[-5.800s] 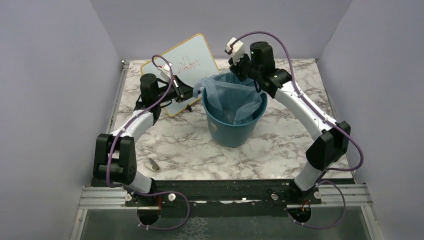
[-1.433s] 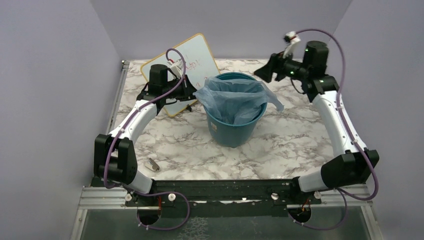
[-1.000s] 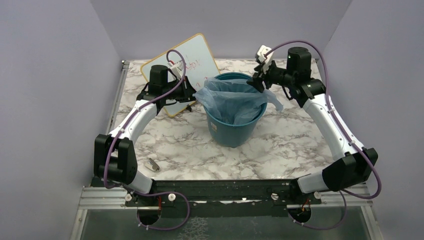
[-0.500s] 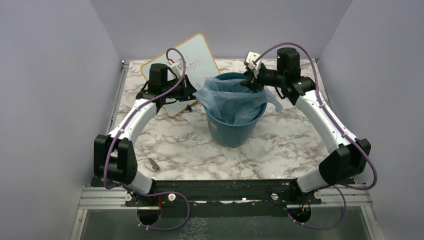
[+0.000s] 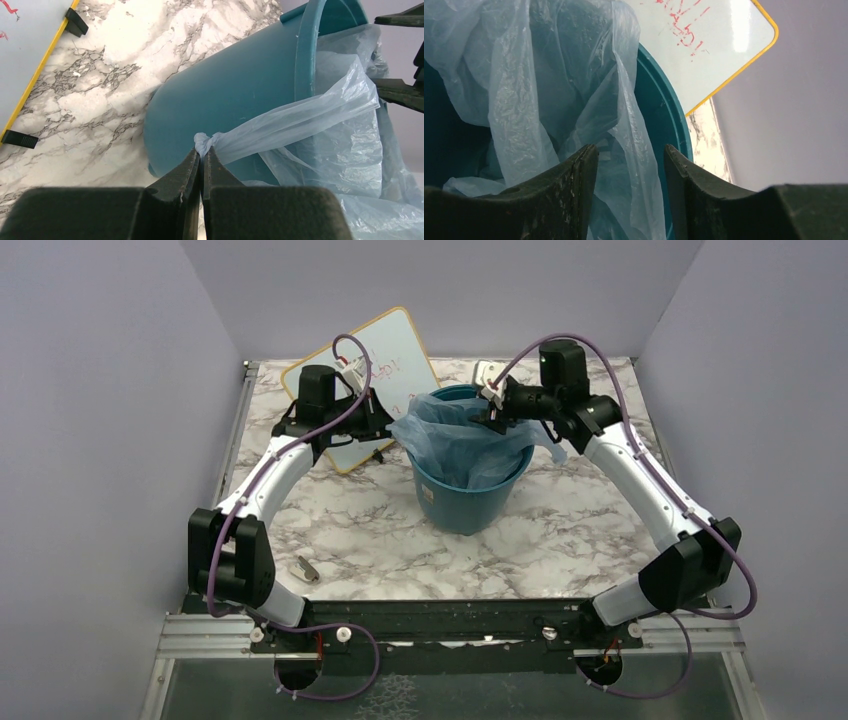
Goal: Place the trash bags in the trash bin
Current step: Place the trash bag in the trash bin.
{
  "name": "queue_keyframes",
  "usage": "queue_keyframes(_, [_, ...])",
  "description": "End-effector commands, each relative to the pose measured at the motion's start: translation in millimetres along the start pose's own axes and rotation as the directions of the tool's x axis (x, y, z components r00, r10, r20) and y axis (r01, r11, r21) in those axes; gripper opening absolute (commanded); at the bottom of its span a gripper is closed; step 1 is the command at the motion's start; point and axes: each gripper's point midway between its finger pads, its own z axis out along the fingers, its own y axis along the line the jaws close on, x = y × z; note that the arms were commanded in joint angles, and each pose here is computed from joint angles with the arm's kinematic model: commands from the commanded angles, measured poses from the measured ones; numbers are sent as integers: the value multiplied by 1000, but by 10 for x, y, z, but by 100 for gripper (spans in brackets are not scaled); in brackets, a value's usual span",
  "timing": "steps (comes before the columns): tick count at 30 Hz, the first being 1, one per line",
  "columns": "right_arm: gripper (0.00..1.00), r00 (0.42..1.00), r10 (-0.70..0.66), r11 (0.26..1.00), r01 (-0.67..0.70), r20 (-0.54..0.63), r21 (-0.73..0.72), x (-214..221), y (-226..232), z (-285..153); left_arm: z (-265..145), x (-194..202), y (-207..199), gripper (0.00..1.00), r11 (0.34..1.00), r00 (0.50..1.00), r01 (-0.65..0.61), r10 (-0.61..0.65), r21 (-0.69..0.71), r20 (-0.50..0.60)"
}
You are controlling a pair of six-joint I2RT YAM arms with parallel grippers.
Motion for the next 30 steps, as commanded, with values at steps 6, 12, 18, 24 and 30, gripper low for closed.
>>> queue_keyframes(6, [30, 998, -24, 977, 11, 57, 213, -162, -382, -23, 12, -125, -60, 7, 999, 999, -42, 41, 15, 20])
queue_keyframes(12, [0, 985, 172, 937, -170, 20, 305, -69, -645, 9, 19, -150, -48, 7, 999, 999, -46, 45, 10, 22])
queue_keyframes(18, [1, 944, 328, 890, -296, -36, 347, 179, -706, 76, 33, -147, -5, 7, 999, 999, -53, 53, -6, 13])
queue_keyframes(24, [1, 851, 513, 818, -444, -114, 366, 654, -675, 117, 53, -104, 66, 4, 998, 998, -56, 56, -24, 0])
queue_keyframes(30, [5, 799, 583, 787, -509, -149, 348, 925, -501, 65, 93, 65, 205, 0, 999, 999, -31, 30, -45, -32])
